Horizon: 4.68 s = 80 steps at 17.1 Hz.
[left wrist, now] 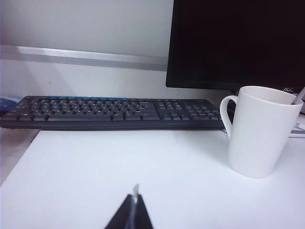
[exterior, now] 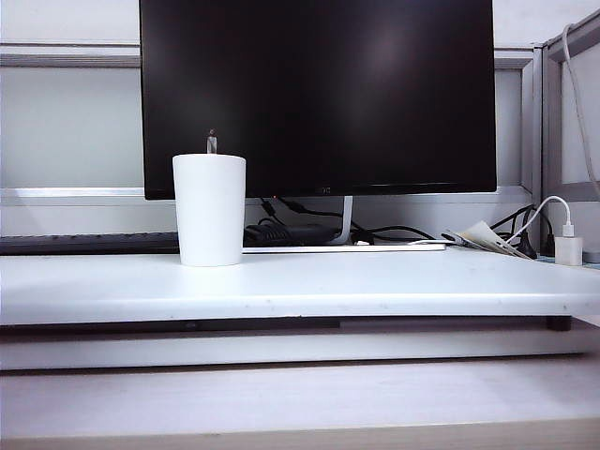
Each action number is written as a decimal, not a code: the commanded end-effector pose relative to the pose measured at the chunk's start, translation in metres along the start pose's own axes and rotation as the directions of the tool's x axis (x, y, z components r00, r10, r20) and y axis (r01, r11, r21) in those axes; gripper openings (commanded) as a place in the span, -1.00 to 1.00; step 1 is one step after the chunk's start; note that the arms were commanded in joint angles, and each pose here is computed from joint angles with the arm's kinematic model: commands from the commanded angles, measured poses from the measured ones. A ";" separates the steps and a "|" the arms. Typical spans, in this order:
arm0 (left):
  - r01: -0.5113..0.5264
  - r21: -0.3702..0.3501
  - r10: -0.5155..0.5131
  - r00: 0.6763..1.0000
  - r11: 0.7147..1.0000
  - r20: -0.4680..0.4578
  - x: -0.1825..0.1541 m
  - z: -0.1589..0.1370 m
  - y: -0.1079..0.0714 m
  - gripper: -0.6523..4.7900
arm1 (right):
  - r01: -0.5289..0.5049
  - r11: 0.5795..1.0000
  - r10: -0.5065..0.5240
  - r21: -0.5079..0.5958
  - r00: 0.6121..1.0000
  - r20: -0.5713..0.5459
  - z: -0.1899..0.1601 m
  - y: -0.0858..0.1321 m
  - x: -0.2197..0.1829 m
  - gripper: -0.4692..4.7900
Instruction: Pick up a spoon and stir the liquid in the cup.
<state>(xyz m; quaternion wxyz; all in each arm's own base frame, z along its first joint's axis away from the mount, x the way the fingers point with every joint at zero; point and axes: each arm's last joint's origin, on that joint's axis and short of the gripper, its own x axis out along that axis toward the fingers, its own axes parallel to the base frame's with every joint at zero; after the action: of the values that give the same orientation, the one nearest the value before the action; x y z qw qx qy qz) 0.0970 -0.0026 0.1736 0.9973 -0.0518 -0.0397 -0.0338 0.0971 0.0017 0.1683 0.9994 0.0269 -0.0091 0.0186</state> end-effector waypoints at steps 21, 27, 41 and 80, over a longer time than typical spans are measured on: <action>0.235 -0.107 -0.224 0.969 0.966 0.106 -0.009 0.074 -0.015 -0.78 | -0.271 0.944 0.224 0.190 0.945 0.237 0.040 0.008 -0.006 -0.83; 0.393 -0.079 -0.400 0.907 0.916 -0.133 0.053 0.107 -0.021 -0.78 | -0.312 0.935 0.288 0.167 0.945 0.153 0.080 0.012 0.014 -0.83; 0.610 -0.105 -0.607 0.727 0.785 -0.320 0.169 0.110 -0.044 -0.78 | -0.833 0.550 0.824 0.063 0.529 -0.204 0.132 0.172 0.191 -0.79; 0.660 -0.126 -0.659 0.677 0.740 -0.328 0.171 0.107 -0.045 -0.78 | -0.750 0.652 0.723 -0.111 0.659 -0.206 0.082 0.264 0.246 -0.83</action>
<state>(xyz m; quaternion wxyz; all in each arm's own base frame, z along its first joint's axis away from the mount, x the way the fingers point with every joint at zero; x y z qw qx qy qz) 0.2554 -0.0463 0.2945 0.9083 -0.0287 0.1330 -0.3956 0.3303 0.2718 0.2639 0.8965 -0.0770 0.0629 0.4318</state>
